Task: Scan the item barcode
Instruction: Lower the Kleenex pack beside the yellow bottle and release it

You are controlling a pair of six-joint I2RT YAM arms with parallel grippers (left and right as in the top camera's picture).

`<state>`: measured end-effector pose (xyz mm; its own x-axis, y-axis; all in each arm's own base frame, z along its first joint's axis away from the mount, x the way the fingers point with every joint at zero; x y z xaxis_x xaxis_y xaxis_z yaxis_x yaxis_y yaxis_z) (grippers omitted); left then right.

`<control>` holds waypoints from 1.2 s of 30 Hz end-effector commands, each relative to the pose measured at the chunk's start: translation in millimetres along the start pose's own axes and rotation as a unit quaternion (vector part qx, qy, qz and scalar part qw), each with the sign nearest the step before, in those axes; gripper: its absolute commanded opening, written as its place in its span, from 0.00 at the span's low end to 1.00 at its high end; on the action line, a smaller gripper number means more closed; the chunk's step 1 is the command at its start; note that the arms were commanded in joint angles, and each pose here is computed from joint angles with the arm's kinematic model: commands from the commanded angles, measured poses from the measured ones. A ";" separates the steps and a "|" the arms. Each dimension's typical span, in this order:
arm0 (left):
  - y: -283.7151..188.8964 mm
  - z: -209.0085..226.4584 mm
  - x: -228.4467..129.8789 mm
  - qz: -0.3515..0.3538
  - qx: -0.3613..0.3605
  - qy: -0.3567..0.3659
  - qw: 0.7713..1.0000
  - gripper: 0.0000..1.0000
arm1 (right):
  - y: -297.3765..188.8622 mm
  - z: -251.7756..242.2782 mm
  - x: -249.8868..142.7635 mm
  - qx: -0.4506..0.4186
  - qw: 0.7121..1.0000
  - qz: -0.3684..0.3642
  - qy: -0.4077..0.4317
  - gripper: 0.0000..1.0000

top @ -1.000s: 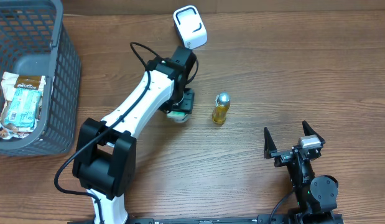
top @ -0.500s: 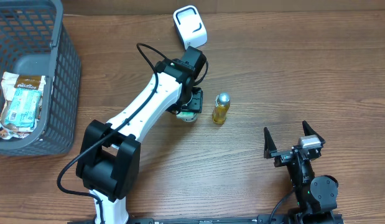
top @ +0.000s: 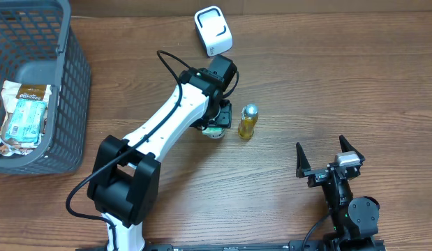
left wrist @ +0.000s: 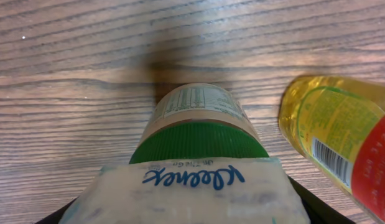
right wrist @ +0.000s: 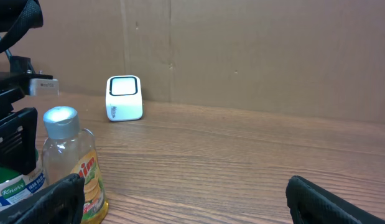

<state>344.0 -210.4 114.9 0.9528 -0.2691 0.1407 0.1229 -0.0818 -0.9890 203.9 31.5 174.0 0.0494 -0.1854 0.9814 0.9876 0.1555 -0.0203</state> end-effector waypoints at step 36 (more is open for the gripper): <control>-75.6 26.5 46.6 -0.073 0.012 0.003 0.997 0.91 | 0.2 -2.4 -2.7 -0.006 1.000 0.000 -0.002 1.00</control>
<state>361.5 -207.7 151.6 0.9487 -0.2516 0.1916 0.1766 -0.0810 -0.9809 203.9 31.6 174.0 0.0498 -0.1853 0.9814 0.9876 0.1559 -0.0207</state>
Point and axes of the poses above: each gripper's point midway between its finger pads, its own y axis out along the fingers, its own z axis along the line the jaws close on, x = y × z, the point moved 4 cm from there along -y, back along the fingers, and after that the axes turned 13 degrees about y, right-handed, at the moved point
